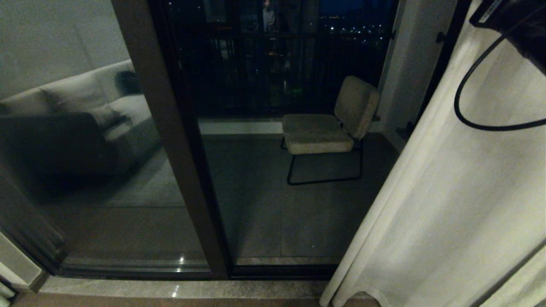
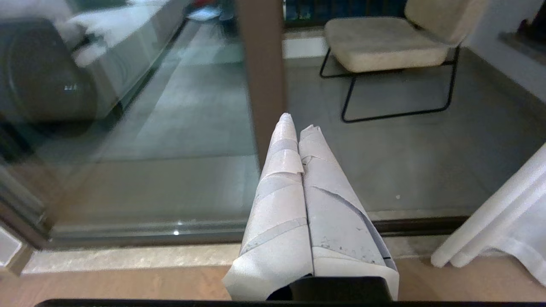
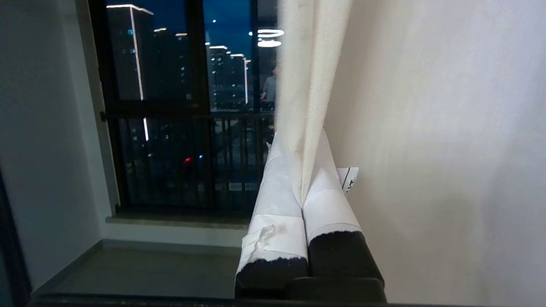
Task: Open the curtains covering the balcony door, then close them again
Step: Close the inner curtains on both sides
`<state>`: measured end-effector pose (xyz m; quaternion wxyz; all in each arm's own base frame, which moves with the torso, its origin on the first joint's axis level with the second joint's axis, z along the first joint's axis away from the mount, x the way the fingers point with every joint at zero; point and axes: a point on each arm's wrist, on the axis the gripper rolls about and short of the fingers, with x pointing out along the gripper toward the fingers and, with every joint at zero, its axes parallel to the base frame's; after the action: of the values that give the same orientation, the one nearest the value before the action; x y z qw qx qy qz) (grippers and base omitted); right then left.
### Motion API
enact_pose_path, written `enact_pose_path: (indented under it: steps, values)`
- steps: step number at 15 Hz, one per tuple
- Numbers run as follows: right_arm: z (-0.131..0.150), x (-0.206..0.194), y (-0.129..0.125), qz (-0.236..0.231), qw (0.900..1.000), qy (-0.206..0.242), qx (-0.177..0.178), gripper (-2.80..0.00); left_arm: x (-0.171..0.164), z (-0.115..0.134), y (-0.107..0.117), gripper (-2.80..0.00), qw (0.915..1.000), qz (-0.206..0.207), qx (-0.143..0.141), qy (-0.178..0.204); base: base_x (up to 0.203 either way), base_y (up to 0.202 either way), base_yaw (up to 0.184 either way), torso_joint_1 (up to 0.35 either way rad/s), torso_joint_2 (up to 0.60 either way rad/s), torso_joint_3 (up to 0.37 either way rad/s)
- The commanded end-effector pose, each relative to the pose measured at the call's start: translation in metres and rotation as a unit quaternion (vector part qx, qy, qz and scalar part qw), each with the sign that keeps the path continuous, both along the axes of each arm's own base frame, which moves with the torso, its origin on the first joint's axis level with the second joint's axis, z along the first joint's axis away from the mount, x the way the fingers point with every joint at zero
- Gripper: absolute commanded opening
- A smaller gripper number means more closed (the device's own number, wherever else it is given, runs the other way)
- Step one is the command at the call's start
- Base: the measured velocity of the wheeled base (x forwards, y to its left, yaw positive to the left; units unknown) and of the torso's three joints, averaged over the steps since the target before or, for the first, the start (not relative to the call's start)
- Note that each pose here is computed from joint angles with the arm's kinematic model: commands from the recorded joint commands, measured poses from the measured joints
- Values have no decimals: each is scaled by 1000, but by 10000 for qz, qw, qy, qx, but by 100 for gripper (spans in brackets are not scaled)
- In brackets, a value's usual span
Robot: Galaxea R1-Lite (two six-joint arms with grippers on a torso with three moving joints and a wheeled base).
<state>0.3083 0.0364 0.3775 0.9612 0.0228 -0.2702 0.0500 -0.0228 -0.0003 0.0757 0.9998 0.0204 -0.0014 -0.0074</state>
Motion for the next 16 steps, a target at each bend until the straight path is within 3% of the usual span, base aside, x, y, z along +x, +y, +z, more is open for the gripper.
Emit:
enact_pose_path:
  steps: [1, 16]
  values:
    - [-2, 13, 2, 1, 10000, -4, 0, -280, 0, 0, 0, -280, 10000, -3, 3, -3, 0, 183, -6, 5, 1, 6]
    - [-2, 14, 1, -1, 10000, -24, 2, -280, 0, 0, 0, -280, 10000, -3, 3, -3, 0, 193, 1, 1, 3, 2]
